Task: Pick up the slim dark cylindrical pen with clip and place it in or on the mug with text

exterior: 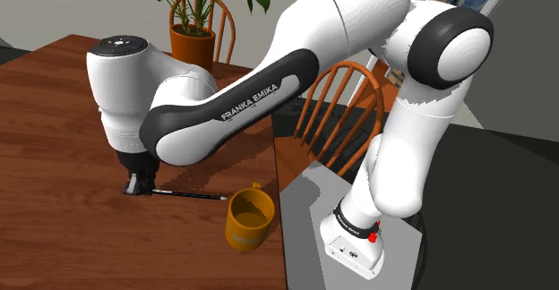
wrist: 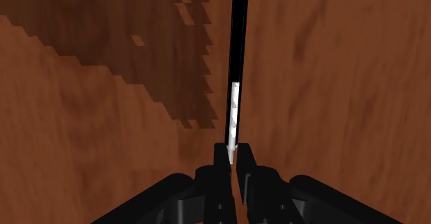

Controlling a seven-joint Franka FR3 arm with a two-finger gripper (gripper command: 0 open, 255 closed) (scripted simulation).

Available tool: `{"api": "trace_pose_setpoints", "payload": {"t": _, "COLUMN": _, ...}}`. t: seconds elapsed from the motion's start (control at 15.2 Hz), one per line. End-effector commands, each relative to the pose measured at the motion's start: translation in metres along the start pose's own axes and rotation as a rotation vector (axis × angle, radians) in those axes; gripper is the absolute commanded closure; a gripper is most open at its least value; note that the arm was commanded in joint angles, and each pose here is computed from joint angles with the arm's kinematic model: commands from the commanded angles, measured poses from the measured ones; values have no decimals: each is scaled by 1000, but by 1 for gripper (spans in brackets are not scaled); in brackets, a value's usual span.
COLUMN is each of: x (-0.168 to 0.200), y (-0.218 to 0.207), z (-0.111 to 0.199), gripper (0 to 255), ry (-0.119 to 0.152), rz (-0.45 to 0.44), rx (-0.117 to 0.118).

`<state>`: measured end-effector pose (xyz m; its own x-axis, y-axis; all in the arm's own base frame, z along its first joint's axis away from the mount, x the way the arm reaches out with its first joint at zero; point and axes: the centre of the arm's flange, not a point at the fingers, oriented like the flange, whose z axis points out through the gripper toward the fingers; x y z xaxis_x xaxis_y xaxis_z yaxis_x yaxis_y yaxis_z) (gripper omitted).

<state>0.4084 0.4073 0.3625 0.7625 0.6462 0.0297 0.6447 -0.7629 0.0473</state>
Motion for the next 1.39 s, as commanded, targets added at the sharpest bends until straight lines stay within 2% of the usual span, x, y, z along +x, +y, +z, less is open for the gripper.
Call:
{"api": "trace_pose_setpoints", "payload": {"t": 0.0, "x": 0, "y": 1, "z": -10, "gripper": 255, "ry": 0, "rz": 0, "rx": 0}}
{"api": "trace_pose_setpoints", "payload": {"t": 1.32, "x": 3, "y": 6, "z": -116, "gripper": 255, "ry": 0, "rz": 0, "rx": 0}}
